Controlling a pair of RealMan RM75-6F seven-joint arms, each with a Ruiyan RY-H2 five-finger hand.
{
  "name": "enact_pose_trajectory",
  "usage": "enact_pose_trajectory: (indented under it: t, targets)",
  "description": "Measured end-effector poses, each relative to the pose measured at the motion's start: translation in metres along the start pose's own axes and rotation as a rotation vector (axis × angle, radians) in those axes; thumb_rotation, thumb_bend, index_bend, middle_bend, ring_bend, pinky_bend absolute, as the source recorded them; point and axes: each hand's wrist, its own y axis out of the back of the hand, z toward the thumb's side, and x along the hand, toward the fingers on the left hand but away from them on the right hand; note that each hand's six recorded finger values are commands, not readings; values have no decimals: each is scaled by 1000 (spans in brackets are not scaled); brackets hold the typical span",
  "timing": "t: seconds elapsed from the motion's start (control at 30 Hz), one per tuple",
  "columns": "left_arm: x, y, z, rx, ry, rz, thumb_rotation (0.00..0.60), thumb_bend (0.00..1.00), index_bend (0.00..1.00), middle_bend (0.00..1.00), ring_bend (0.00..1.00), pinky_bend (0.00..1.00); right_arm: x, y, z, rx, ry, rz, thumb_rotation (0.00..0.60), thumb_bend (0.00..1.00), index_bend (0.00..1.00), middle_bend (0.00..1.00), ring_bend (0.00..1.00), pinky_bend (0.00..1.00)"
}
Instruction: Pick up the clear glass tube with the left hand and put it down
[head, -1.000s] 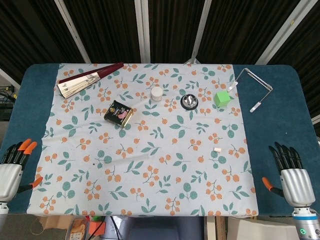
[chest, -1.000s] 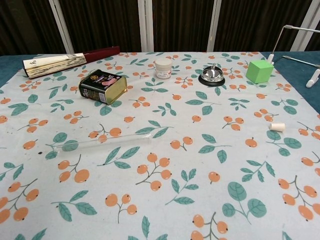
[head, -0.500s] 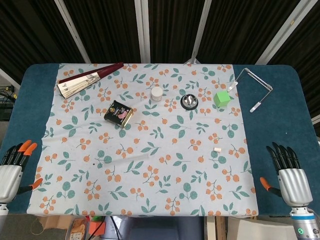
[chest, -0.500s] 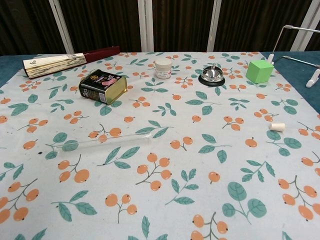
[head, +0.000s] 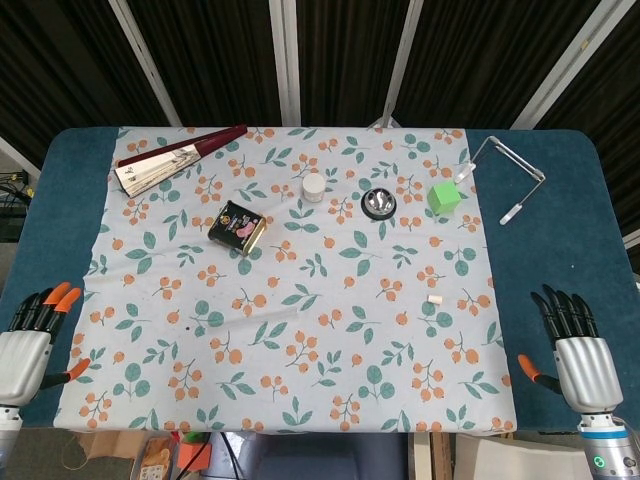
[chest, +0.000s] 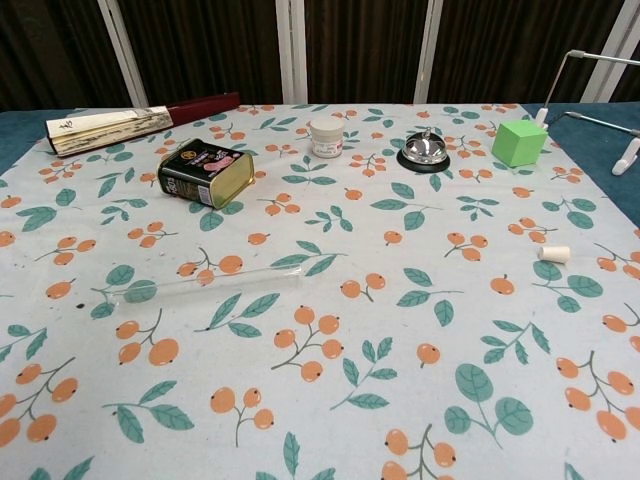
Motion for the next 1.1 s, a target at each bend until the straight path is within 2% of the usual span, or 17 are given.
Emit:
enact_pose_trajectory:
  t: [0.47, 0.6, 0.67, 0.77, 0.9, 1.1]
  targets:
    - [0, 0, 1, 1, -4, 5, 600, 105, 0, 0, 0, 0, 1, 2, 0, 2, 2, -6, 600, 275, 0, 0, 0, 0]
    - [2, -1, 2, -1, -4, 0, 600, 109, 47, 8, 0, 0, 1, 2, -1, 0, 1, -6, 600, 275, 0, 0, 0, 0]
    - [4, -1, 4, -6, -3, -5, 600, 122, 102, 52, 0, 0, 1, 2, -1, -1, 1, -5, 600, 275, 0, 0, 0, 0]
    - [9, -3, 9, -13, 2, -20, 600, 165, 164, 185, 5, 0, 0, 2, -1, -4, 0, -6, 600, 275, 0, 0, 0, 0]
    - [25, -2, 27, -17, 2, -35, 600, 217, 267, 311, 37, 0, 0, 1, -2, -10, -4, -4, 600, 275, 0, 0, 0, 0]
    - [57, -8, 64, -18, -6, -69, 600, 262, 328, 391, 54, 0, 0, 2, -3, -15, -8, -4, 600, 275, 0, 0, 0, 0]
